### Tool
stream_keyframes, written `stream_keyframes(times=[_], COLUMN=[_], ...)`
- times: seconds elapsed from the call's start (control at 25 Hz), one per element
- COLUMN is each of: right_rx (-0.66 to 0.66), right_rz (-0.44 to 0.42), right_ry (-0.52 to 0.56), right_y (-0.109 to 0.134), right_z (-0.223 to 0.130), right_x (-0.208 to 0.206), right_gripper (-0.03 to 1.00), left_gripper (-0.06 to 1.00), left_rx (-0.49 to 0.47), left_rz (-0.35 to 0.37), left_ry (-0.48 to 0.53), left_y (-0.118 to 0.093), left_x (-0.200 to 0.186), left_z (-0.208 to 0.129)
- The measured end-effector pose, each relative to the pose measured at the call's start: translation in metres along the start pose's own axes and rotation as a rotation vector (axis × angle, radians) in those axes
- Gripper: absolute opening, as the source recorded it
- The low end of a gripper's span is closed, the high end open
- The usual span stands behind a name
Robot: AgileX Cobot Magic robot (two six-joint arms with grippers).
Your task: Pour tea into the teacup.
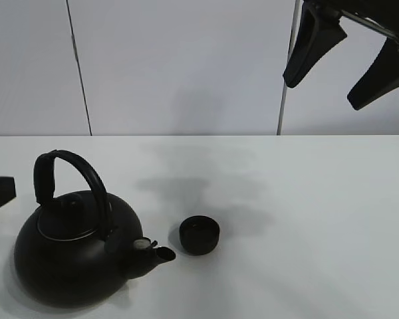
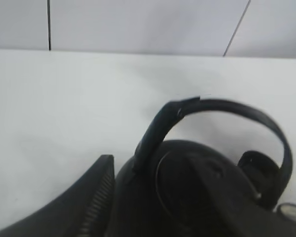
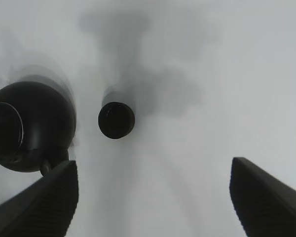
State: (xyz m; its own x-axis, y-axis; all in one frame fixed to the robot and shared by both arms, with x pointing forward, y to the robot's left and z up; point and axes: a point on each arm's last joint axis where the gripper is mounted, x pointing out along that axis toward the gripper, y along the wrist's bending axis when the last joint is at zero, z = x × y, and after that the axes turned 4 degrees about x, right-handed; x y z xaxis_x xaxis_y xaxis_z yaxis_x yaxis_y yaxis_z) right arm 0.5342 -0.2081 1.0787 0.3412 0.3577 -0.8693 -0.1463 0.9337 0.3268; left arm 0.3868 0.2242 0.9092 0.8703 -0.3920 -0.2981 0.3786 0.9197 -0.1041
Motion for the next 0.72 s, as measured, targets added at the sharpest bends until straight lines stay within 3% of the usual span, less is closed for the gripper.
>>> stream_keyframes(times=[0.28,0.52,0.6,0.72], right_rx=[0.000,0.000,0.000,0.000], right_rz=[0.000,0.000,0.000,0.000], right_ry=[0.000,0.000,0.001,0.001], right_y=[0.000,0.000,0.000,0.000], right_z=[0.000,0.000,0.000,0.000], right_x=[0.000,0.000,0.000,0.000], right_gripper=[0.58,0.58,0.58,0.58], left_gripper=[0.32,0.32,0.32,0.32], left_rx=[-0.029,-0.032,-0.003,0.023], left_rz=[-0.017,-0.061,-0.090,-0.112], left_ry=[-0.191,-0.379,-0.388,-0.325], left_y=[-0.002,-0.013,-0.020,-0.028], left_x=[-0.010,0.008,0.020,0.037], left_z=[0.030,0.079,0.096,0.118])
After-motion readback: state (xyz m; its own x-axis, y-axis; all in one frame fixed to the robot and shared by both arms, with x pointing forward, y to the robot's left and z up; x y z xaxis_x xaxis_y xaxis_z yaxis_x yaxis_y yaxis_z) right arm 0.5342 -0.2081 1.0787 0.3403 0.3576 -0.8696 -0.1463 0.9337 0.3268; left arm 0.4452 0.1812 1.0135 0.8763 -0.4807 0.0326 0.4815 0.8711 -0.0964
